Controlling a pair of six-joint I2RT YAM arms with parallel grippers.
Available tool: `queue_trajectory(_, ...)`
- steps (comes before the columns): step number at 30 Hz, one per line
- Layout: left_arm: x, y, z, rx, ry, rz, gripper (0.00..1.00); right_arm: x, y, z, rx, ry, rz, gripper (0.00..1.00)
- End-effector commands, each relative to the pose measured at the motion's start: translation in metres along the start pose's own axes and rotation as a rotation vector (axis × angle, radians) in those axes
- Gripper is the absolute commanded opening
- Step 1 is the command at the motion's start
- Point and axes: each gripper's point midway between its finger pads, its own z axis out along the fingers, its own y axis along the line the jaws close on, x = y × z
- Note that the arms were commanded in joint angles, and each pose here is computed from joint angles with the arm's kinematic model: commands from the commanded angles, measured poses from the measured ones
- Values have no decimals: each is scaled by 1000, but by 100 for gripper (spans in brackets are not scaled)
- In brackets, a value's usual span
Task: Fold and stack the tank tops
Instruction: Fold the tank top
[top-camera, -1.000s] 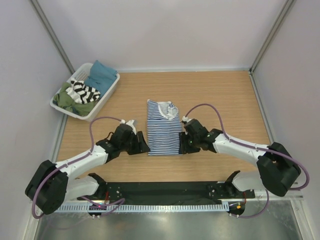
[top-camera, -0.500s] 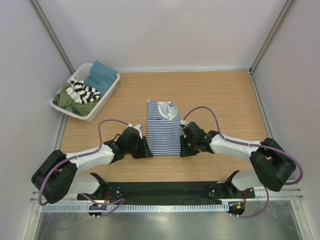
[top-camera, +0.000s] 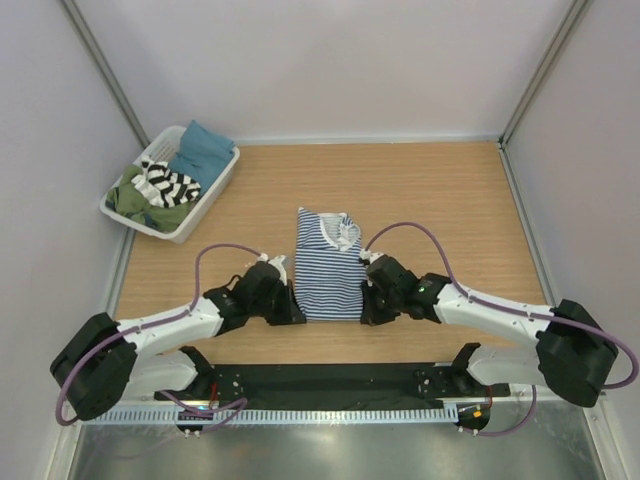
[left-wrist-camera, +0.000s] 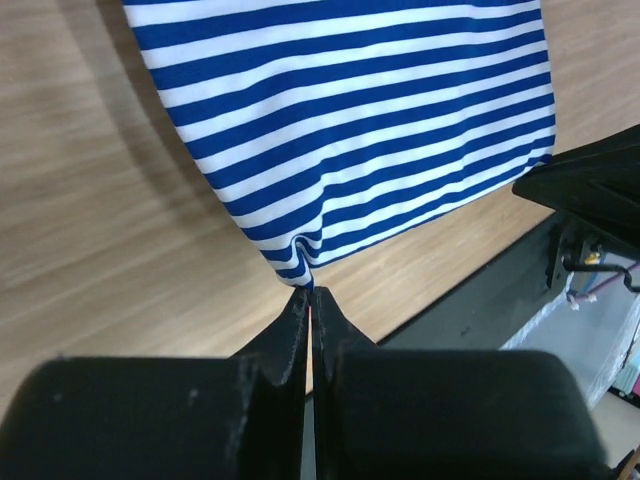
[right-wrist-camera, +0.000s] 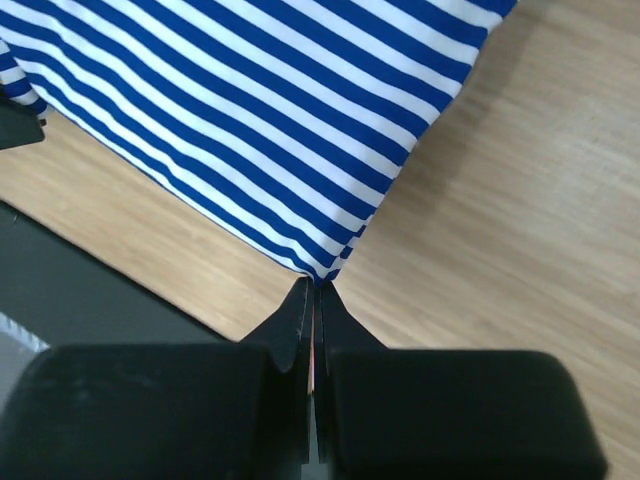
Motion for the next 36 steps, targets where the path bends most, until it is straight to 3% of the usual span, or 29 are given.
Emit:
queue_trajectory(1,14,-13,-13,29,30,1,0,11,4,-16,9,-1,5,1)
queue_trajectory(6,1,-36,-47,62,-31,25,0,8,5,-47,26,-41,8,1)
queue_trajectory(13,-27,-51,-70,33,-75,40,0,-47,11,-90,116,-200,-14,1)
queue_trajectory(20,-72,-74,-82,57,-139,40,0,-99,12,-105,213,-274,-54,1)
queue_trajectory(28,-131,-74,-88,32,-211,7,0,-165,-10,-99,202,-276,-4,1)
queue_trajectory(36,-211,-55,-54,19,-239,-82,0,-239,-38,-62,179,-253,71,1)
